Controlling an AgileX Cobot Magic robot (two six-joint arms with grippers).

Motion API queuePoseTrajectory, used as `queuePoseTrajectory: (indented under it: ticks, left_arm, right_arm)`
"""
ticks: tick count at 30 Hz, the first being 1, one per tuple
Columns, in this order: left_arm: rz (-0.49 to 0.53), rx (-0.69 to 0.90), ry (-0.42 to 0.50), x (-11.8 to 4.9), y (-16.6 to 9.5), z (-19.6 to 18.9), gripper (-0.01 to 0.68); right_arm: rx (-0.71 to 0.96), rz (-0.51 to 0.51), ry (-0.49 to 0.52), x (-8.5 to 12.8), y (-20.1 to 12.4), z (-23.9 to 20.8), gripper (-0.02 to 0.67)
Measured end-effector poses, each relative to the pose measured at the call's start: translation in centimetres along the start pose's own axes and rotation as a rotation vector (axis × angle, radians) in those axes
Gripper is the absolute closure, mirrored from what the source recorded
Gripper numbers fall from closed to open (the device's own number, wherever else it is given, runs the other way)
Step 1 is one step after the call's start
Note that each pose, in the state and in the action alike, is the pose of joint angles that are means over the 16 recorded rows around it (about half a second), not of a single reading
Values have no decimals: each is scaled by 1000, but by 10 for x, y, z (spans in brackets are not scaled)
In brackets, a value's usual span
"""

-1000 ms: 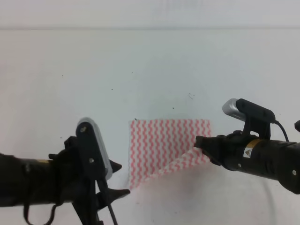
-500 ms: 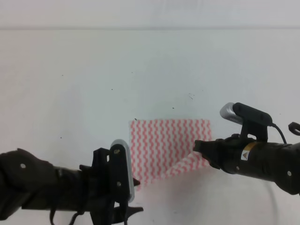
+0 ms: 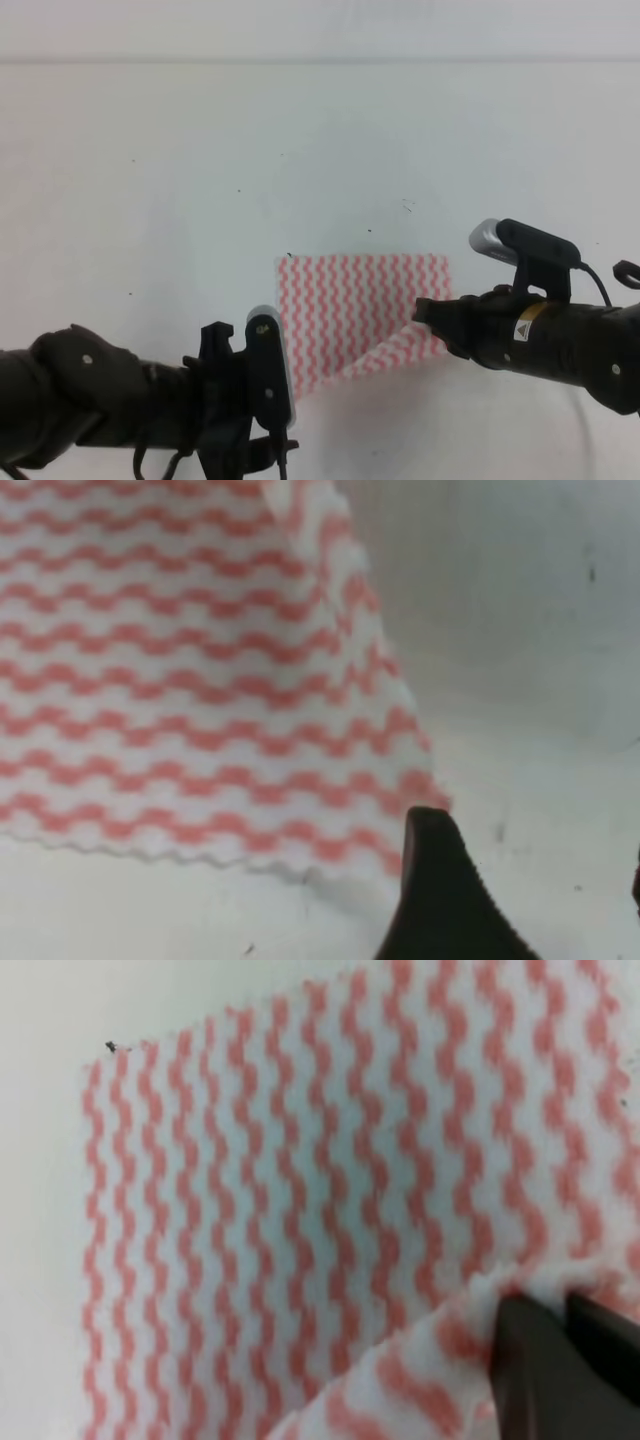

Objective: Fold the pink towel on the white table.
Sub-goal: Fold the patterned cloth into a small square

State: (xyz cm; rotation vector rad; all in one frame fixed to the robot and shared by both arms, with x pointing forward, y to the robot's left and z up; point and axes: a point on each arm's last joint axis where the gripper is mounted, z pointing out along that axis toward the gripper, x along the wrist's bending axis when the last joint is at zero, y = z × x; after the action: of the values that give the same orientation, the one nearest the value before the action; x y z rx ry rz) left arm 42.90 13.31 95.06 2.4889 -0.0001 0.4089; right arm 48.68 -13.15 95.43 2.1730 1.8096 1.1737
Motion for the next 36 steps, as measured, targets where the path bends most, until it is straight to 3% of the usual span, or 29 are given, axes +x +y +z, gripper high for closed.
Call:
queuePoseTrajectory:
  ticks: [20,36]
  left_arm:
    - [-18,77,49,6,-12,14,310]
    - [28,89,71,9,-12,15,312]
  right_arm:
    - [-7,-8,3,0,1,0,665]
    - [-29,-18,17,1,3,-1,666]
